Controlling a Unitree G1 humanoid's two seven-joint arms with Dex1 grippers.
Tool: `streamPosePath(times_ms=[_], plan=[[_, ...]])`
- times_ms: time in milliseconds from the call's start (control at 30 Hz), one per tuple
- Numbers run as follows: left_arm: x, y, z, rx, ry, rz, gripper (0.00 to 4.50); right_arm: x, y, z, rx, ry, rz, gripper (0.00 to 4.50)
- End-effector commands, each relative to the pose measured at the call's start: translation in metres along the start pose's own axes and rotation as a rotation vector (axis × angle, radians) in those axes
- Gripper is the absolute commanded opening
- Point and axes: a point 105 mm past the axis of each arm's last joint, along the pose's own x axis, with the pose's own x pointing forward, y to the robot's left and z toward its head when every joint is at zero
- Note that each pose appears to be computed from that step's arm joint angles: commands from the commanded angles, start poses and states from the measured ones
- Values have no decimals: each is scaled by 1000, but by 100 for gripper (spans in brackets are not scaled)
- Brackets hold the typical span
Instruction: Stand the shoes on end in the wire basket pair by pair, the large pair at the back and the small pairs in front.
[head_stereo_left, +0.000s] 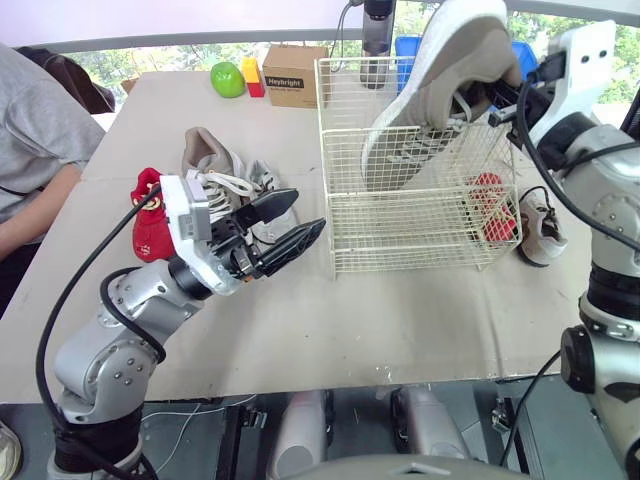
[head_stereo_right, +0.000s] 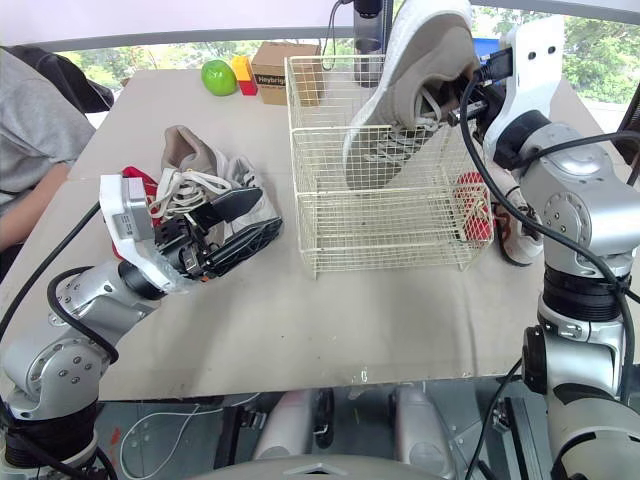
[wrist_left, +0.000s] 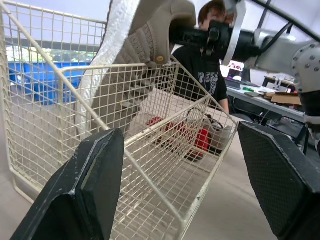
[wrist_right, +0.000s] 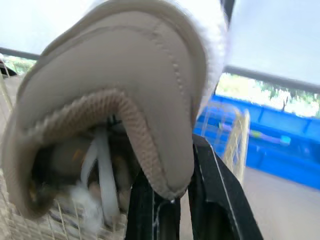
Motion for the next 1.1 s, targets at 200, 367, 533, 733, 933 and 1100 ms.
streamPosePath(times_ms=[200, 367, 533, 733, 933, 1100], plan=[[0, -5, 12, 51, -42, 3, 387, -5, -6, 72, -163, -178, 12, 5], [0, -4, 12, 53, -42, 6, 387, -3, -13, 75, -193, -153, -9, 5], [0, -3, 12, 54, -40, 7, 387, -1, -29, 65, -164, -95, -91, 5], [1, -3, 10, 54, -34, 7, 387, 1, -36, 59, -200, -32, -129, 5], [2, -4, 9, 54, -28, 5, 387, 3, -32, 42, -203, 32, -114, 5], [2, -5, 8, 53, -25, 4, 387, 1, -26, 24, -143, 97, -68, 35]])
